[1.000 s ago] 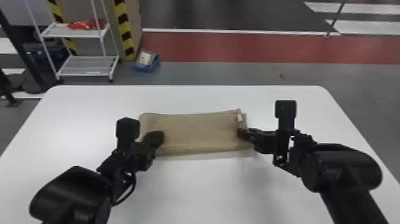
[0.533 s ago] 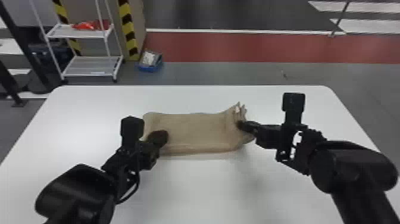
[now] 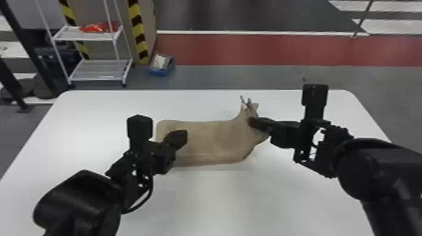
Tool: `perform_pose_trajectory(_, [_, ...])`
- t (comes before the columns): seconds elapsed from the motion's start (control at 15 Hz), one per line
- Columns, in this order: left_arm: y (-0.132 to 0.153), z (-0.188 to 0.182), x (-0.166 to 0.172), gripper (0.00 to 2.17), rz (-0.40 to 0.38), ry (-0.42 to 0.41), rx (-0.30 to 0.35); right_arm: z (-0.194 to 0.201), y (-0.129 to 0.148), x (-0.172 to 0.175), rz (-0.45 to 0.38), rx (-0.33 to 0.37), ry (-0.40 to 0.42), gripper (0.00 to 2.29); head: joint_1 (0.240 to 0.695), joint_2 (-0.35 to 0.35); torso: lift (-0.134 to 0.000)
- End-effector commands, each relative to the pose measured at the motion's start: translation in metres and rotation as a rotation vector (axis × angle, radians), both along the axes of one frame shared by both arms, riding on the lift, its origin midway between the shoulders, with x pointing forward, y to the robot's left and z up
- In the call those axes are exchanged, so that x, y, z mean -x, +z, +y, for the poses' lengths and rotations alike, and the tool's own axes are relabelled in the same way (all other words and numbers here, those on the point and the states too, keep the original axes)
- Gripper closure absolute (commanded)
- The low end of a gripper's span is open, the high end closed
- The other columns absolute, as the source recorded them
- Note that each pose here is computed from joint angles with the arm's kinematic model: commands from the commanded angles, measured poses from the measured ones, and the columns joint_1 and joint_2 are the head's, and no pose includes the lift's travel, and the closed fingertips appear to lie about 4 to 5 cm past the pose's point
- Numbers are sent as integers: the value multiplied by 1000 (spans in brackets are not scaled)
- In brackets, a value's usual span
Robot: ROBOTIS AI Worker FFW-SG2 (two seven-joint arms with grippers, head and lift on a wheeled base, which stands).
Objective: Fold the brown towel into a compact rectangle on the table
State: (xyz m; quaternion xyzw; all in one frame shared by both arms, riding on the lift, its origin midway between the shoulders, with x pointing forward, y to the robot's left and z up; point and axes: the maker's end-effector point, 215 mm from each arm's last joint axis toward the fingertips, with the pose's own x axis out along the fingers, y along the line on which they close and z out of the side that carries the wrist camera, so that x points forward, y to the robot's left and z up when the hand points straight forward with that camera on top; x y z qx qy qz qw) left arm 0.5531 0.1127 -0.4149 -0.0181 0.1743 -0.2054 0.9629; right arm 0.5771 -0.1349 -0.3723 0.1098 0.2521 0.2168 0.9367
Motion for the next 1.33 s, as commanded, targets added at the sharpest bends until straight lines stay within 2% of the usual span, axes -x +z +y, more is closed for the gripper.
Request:
perform_pose_trajectory(0.0, [16, 16, -3, 1720, -24, 14, 6, -3, -2, 4, 3, -6, -7, 1291, 695, -22, -123])
perform_pose_trajectory(0.13, [15, 35, -6, 1720, -24, 21, -10, -6, -4, 9, 3, -9, -13, 1291, 695, -15, -123])
perform_pose_trajectory(0.47, [-40, 44, 1, 1720, 62, -23, -38, -3, 8, 18, 2, -26, -2, 1291, 695, 6, -123])
perform_pose_trajectory(0.67, [-53, 51, 0, 1720, 83, -24, -56, 13, 25, 26, 14, -46, 41, 1291, 695, 20, -123])
perform_pose_trajectory(0.73, [-55, 50, 1, 1720, 85, -26, -58, 20, 35, 26, 9, -59, 55, 1291, 695, 26, -123])
perform_pose_trajectory(0.8, [-56, 49, 2, 1720, 87, -29, -56, 22, 37, 27, 27, -48, 58, 1291, 695, 32, -123])
perform_pose_trajectory(1.0, [-61, 32, 10, 1720, 101, -59, -45, 40, 51, 19, 0, -16, 78, 1291, 695, 45, -123])
perform_pose_trajectory(1.27, [-67, 11, 22, 1720, 123, -89, -35, 65, 45, 23, 14, -15, 108, 1291, 695, 50, -123])
